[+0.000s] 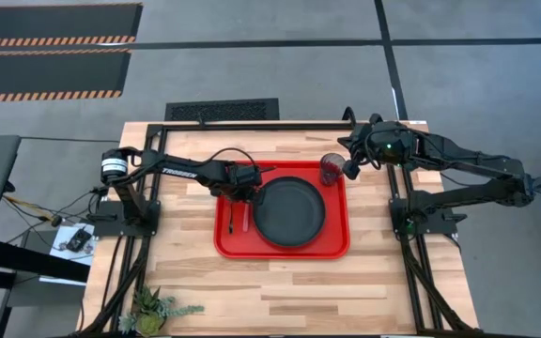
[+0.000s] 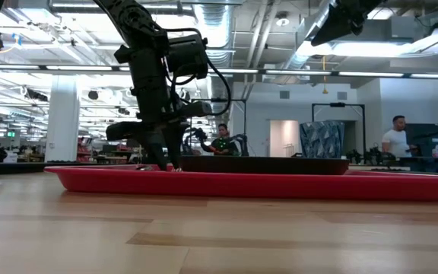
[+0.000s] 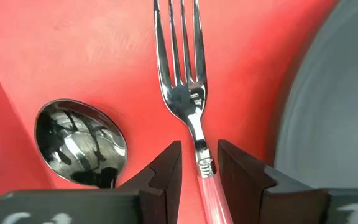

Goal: Pick and place plate/cup/fork/spoon on tray
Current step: Put the pink fork on the orange tray

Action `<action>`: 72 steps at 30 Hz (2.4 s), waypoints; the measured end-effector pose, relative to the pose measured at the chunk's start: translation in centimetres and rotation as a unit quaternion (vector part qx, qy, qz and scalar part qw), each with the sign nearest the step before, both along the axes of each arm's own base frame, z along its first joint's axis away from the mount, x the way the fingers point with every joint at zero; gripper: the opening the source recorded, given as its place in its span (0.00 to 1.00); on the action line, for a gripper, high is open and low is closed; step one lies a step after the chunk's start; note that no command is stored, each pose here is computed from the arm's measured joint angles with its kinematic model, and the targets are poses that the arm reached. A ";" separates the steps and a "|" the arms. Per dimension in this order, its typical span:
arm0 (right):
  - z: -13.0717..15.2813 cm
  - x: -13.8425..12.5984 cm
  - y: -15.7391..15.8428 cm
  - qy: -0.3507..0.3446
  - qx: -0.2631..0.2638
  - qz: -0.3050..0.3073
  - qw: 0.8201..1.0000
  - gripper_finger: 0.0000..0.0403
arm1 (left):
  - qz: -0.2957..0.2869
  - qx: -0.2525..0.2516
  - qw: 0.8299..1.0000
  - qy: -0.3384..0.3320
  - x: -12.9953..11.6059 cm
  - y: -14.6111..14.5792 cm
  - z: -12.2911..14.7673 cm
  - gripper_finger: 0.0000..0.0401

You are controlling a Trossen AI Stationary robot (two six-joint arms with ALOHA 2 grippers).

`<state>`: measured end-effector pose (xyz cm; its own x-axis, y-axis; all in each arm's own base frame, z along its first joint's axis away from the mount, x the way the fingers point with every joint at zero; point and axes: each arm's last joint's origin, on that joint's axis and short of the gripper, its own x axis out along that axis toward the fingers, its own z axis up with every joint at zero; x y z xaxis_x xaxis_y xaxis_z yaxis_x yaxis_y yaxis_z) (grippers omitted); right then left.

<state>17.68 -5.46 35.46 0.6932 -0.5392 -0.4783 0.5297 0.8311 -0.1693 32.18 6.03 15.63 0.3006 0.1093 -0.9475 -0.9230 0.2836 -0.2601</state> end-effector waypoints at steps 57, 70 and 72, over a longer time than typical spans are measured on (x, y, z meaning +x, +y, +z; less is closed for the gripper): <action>0.1 0.0 0.0 0.009 -0.020 0.012 1.000 0.03 | 0.089 -0.030 0.995 0.031 -0.2 -1.0 -1.0 0.07; 0.1 0.0 0.0 0.009 -0.019 0.014 1.000 0.03 | 0.116 -0.042 0.992 0.028 -0.3 -0.5 -1.0 0.07; 0.1 0.0 0.0 0.009 -0.019 0.014 1.000 0.03 | 0.119 -0.043 0.992 0.028 -0.3 -0.5 -1.0 0.07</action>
<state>17.72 -5.47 35.56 0.7001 -0.5371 -0.4705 0.5028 0.8387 -0.2093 31.89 5.53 14.62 0.2224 0.0880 -0.9710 -0.9748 0.0353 -0.2201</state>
